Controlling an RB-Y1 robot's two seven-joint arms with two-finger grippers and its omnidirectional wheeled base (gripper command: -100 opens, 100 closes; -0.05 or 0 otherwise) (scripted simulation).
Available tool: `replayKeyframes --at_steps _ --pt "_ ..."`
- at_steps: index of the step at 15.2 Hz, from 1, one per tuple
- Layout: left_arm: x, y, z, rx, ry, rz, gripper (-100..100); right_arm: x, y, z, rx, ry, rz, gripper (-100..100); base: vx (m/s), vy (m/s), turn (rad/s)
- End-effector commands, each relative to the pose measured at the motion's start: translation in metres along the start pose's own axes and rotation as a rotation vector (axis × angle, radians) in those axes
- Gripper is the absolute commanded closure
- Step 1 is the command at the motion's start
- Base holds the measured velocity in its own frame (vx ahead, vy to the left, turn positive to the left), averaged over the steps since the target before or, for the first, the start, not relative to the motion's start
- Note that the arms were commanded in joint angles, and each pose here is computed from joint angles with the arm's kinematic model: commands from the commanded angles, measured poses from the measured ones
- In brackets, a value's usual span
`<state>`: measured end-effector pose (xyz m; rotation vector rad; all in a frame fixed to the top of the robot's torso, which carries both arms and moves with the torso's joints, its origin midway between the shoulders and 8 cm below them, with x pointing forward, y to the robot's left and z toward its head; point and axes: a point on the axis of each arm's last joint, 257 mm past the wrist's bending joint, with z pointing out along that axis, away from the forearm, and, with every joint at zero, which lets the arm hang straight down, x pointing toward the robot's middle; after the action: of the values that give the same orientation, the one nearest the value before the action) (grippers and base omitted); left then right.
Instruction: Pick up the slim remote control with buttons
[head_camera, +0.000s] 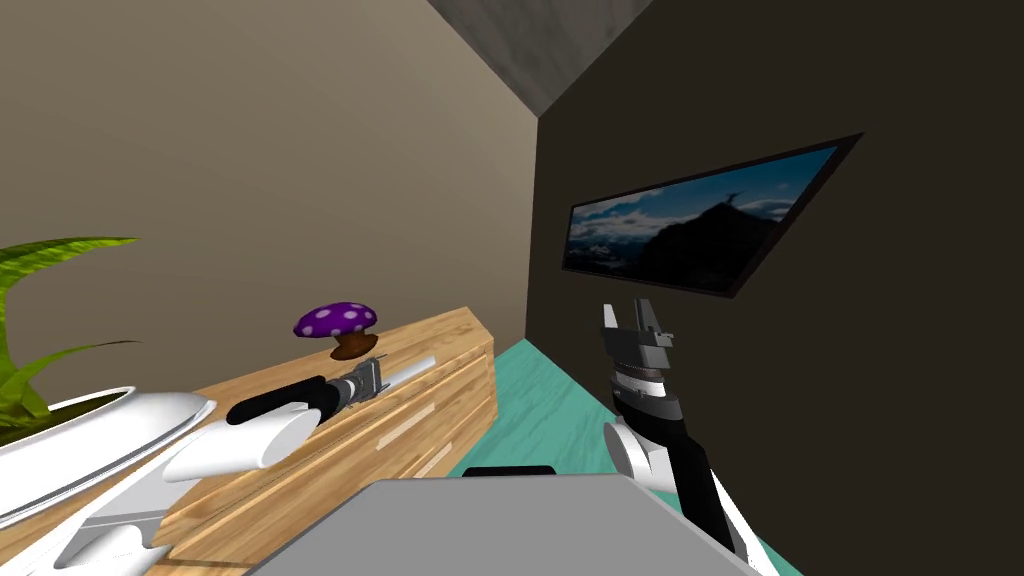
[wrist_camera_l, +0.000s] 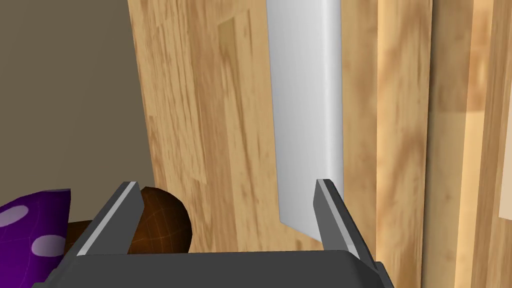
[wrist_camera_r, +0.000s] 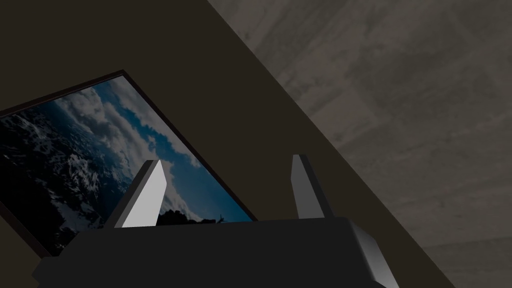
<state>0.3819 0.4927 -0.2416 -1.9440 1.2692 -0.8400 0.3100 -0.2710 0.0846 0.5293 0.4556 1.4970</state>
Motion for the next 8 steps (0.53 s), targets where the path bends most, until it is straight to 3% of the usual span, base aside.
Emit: replayKeyframes --at_steps 1,8 --pt "-0.012 0.001 -0.002 -0.039 -0.021 -0.034 -100 0.000 0.000 0.000 0.000 0.000 0.000 0 0.016 -0.022 -0.097" --pt "-0.029 0.021 -0.006 -0.150 -0.069 -0.066 -100 0.000 0.000 0.000 0.000 0.000 0.000 0 0.022 -0.017 -0.076"
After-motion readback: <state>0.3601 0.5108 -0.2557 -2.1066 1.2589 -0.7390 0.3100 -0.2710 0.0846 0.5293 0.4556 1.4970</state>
